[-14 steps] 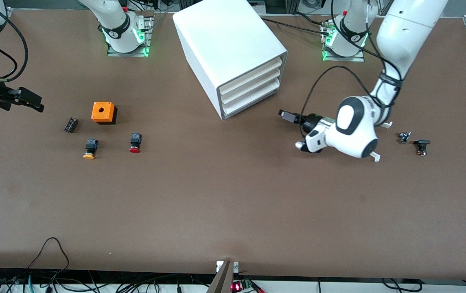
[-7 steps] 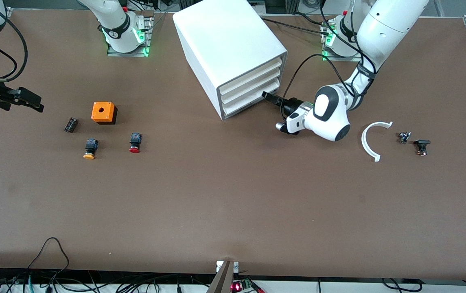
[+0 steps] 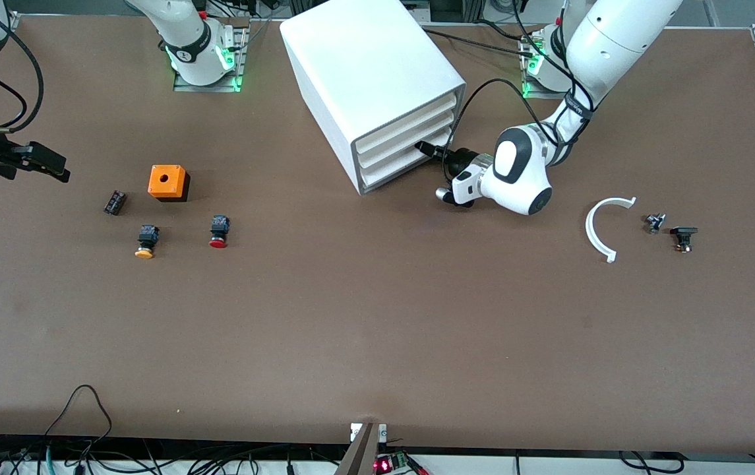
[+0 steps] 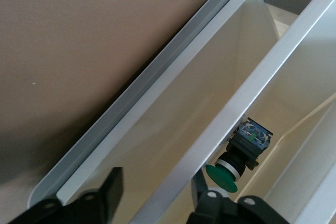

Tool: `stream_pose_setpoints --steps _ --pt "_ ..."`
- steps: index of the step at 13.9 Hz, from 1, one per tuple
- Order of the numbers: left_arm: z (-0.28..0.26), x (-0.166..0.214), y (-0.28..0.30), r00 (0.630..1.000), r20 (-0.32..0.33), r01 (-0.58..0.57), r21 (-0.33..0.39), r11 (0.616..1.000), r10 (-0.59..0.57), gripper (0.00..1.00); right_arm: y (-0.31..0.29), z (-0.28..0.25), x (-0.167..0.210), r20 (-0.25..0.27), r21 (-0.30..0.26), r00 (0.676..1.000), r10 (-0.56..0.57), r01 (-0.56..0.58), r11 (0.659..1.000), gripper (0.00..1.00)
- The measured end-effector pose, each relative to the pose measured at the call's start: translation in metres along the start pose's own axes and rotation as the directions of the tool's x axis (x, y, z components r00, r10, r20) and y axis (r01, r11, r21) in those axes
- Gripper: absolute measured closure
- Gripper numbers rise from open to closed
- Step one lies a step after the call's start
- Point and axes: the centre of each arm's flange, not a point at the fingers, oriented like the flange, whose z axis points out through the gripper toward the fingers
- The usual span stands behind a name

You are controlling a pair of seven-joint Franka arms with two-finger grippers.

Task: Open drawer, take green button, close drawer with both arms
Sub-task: 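Hook the drawer handle with the left gripper and pull the drawer open, then reach the right gripper into the drawer while the left gripper withdraws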

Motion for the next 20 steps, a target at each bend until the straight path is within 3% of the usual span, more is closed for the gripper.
stream_pose_setpoints --steps 3,6,8,10,11,15,18,20 --pt "-0.021 0.003 0.003 0.999 -0.05 -0.011 -0.003 1.0 0.011 0.65 0.0 0.0 0.001 0.0 0.0 1.0 0.0 0.0 1.0 0.0" --pt "-0.112 0.018 -0.016 0.972 -0.233 -0.032 0.019 0.999 0.036 0.69 0.0 0.005 0.002 0.009 0.0 1.0 0.002 -0.002 1.0 0.0" --pt "-0.167 0.023 -0.027 0.948 -0.313 -0.037 0.042 0.998 0.048 0.78 -0.005 0.01 0.005 0.017 0.02 1.0 0.001 -0.001 1.0 0.0" --pt "-0.177 0.025 -0.025 0.943 -0.327 -0.051 0.051 0.997 0.065 0.81 -0.018 0.016 0.008 0.027 0.069 1.0 -0.005 0.003 0.998 0.0" --pt "-0.178 0.026 -0.024 0.939 -0.337 -0.048 0.057 0.997 0.065 0.75 -0.028 0.02 0.011 0.031 0.079 0.999 -0.019 0.016 0.997 0.0" --pt "-0.211 0.026 -0.017 0.9 -0.429 -0.047 0.09 0.995 0.081 0.35 -0.096 0.03 0.031 0.004 0.07 0.993 -0.122 0.121 0.99 0.0" --pt "-0.302 -0.011 -0.016 0.817 -0.573 -0.035 0.074 0.997 0.071 0.06 -0.172 0.038 0.047 -0.044 0.056 0.972 -0.231 0.233 0.971 0.0" --pt "-0.34 -0.037 -0.009 0.777 -0.623 -0.043 0.092 0.995 0.092 0.0 -0.234 0.041 0.051 -0.073 0.043 0.946 -0.317 0.32 0.946 0.0"
